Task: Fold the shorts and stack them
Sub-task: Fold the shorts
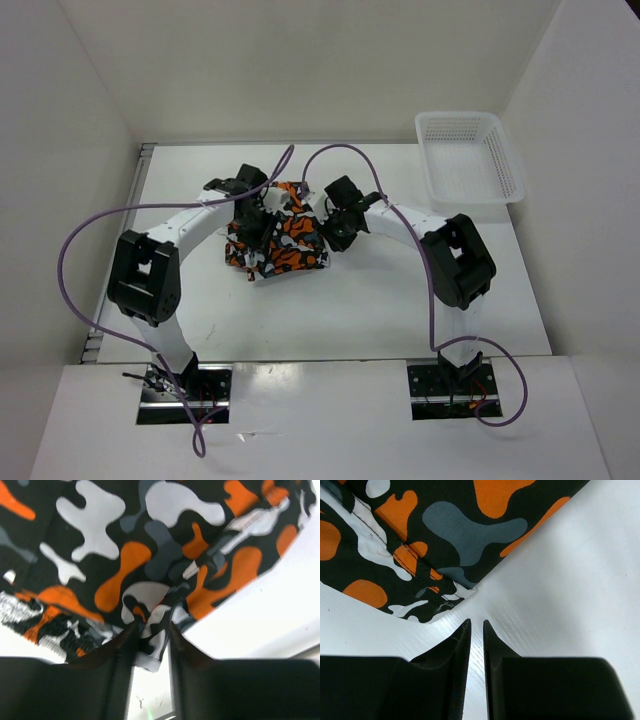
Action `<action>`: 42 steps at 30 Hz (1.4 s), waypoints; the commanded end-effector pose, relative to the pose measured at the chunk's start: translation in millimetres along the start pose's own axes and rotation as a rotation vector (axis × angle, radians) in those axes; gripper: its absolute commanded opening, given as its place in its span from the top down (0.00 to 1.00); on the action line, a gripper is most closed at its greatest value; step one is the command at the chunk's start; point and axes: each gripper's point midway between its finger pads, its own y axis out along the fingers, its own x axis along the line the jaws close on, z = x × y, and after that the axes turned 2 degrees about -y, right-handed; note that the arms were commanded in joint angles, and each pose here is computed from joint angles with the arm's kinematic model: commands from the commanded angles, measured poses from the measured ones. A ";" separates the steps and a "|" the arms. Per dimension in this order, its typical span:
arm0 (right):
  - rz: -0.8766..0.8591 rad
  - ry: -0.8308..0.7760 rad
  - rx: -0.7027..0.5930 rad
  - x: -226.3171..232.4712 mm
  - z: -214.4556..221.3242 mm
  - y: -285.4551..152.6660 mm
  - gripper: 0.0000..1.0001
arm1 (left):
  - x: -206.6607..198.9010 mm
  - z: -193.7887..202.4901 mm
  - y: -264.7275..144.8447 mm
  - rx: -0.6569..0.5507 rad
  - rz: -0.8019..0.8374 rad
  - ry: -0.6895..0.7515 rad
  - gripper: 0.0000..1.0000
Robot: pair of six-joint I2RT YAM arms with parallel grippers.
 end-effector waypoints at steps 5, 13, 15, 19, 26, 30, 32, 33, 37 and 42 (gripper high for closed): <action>0.038 -0.031 -0.088 -10.5 -30.7 -11.3 0.79 | -14.7 34.7 -14.2 0.083 0.058 -0.010 0.97; 0.030 -0.040 -0.091 -9.4 -31.3 -11.2 0.79 | -28.8 67.8 -34.6 0.175 0.096 -0.021 0.99; 0.043 -0.041 -0.095 -12.0 -32.8 -11.2 0.79 | -29.0 82.1 -25.5 0.213 0.077 -0.006 0.98; 0.048 -0.010 -0.113 -12.5 -38.7 -12.6 0.79 | -19.1 103.2 -2.2 0.244 0.046 -0.008 0.93; -0.181 0.099 -0.172 25.9 -56.6 -21.0 0.49 | -13.9 96.4 8.7 0.219 0.012 0.012 0.44; -0.236 0.155 -0.140 37.0 -47.4 -14.0 0.45 | -15.1 72.2 -16.9 0.124 0.028 0.001 0.23; -0.230 0.164 -0.141 31.6 -46.0 -11.2 0.45 | -21.0 63.2 -37.3 0.090 0.071 -0.016 0.19; -0.232 0.167 -0.133 31.8 -43.7 -7.9 0.45 | -20.8 47.1 -49.3 0.046 0.087 -0.027 0.17; -0.222 0.133 -0.131 28.1 -43.3 -4.2 0.45 | -15.3 6.1 -81.2 -0.099 0.135 -0.056 0.13; -0.104 0.124 -0.126 1.2 -44.2 2.3 0.45 | 52.8 -21.6 -42.5 -0.150 -0.021 -0.135 0.12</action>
